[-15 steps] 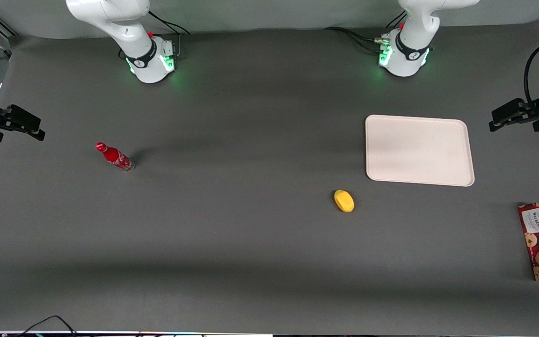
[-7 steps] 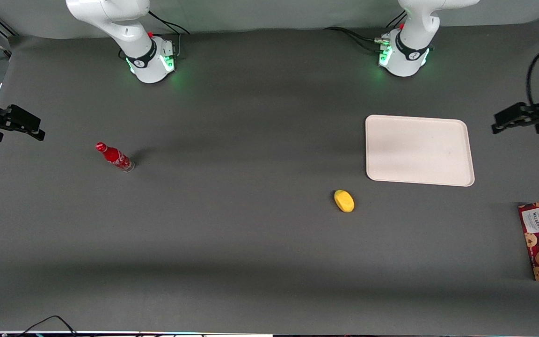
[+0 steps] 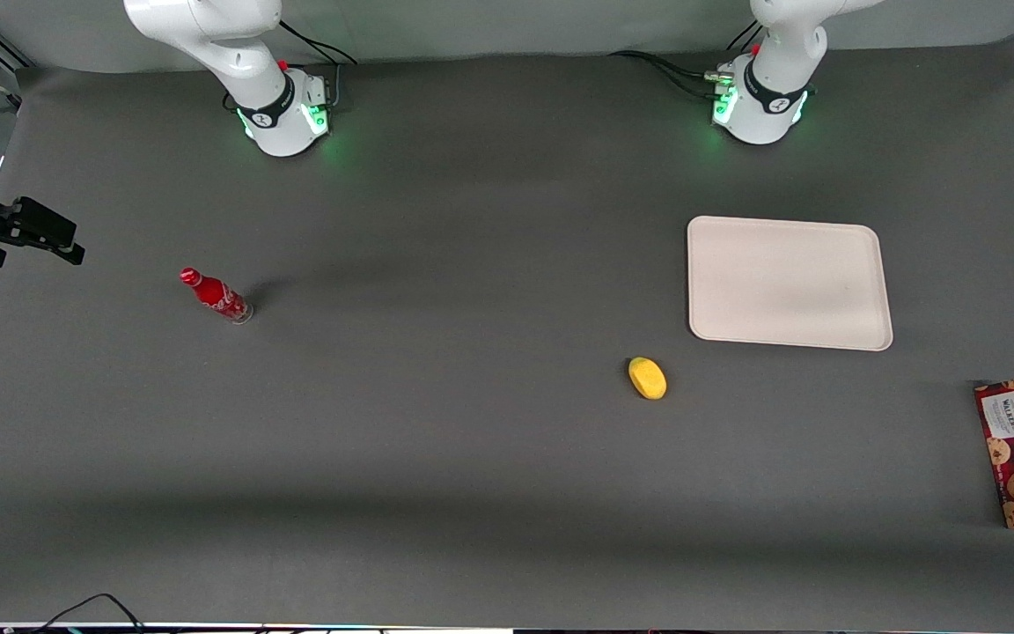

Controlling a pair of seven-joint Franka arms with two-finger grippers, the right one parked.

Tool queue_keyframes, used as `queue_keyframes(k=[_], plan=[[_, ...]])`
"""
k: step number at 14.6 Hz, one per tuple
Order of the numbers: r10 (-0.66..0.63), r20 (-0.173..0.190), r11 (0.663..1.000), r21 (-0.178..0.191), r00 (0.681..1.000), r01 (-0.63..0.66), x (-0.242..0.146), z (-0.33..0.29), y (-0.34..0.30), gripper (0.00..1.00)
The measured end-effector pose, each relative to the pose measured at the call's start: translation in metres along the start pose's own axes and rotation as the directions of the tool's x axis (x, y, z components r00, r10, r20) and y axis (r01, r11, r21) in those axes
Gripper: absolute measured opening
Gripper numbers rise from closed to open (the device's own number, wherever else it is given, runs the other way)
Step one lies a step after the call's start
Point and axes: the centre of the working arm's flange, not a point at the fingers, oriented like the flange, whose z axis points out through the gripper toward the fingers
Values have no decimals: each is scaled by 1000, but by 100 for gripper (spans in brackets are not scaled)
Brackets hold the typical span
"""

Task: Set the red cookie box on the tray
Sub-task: 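Move the left gripper over the red plaid cookie box, then lower the open left gripper around the upright cookie box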

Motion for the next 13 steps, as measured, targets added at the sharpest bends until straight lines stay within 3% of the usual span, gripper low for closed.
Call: queue_keyframes(k=[4, 13], plan=[[47, -2, 999, 12, 999, -47, 34, 41, -65, 100], [147, -119, 988, 67, 982, -139, 101, 170, -120, 100]])
